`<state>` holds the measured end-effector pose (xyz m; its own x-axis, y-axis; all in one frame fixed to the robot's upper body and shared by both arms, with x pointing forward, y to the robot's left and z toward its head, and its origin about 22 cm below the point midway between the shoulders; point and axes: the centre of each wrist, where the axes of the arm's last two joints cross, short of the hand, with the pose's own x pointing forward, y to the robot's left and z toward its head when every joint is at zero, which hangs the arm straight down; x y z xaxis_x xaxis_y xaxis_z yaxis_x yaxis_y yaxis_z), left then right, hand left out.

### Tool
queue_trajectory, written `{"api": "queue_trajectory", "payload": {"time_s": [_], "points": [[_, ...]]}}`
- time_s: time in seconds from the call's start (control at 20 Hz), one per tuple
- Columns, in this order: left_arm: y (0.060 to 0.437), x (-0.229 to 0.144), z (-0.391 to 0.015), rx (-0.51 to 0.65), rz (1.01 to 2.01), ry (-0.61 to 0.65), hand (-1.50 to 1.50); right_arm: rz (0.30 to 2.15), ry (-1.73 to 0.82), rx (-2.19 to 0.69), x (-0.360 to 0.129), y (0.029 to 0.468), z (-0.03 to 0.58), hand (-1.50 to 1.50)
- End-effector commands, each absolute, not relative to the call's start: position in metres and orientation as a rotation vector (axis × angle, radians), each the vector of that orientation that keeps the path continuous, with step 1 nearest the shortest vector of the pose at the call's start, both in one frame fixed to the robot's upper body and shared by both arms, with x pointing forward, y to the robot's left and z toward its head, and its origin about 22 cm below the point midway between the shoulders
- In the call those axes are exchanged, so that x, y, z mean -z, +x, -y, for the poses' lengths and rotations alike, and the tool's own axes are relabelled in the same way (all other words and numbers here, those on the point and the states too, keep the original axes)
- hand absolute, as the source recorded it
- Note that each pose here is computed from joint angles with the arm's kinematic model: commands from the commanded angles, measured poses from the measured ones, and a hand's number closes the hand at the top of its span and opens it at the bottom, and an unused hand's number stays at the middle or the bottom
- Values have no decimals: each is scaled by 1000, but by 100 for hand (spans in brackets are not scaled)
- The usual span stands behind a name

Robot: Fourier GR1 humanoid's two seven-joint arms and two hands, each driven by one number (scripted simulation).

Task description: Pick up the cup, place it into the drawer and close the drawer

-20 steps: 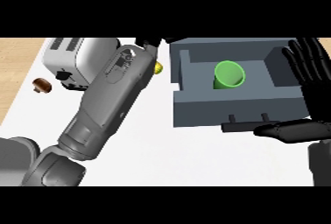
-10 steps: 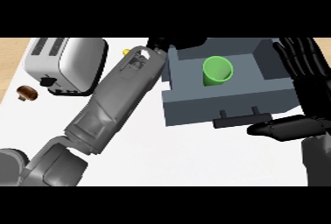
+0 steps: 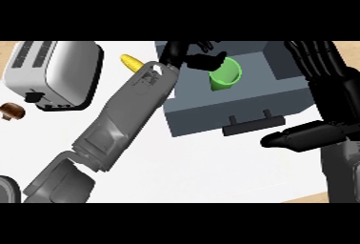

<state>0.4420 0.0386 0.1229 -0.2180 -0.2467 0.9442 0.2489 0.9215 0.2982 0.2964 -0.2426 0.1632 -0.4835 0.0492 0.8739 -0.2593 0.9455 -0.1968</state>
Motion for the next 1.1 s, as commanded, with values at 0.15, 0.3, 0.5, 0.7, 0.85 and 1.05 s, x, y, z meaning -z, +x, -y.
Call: {"api": "queue_trajectory", "payload": {"time_s": [0.15,0.3,0.5,0.7,0.85,1.05], "points": [[439,-117,-41,292,1763,-125,-150,2007,407,-515,-163,301,220,-150],[438,-123,-38,243,1825,-231,-150,1982,565,-640,-162,295,204,150],[438,-134,-36,118,1900,-303,-150,1835,630,-801,-156,297,205,150],[439,-126,-40,83,1926,-252,-150,1659,469,-1084,-151,287,216,150],[440,-121,-44,47,1907,-232,-150,1586,339,-1131,-140,276,214,-150],[438,-110,-48,6,1896,-231,-150,1606,57,-1252,-144,278,220,-150]]}}
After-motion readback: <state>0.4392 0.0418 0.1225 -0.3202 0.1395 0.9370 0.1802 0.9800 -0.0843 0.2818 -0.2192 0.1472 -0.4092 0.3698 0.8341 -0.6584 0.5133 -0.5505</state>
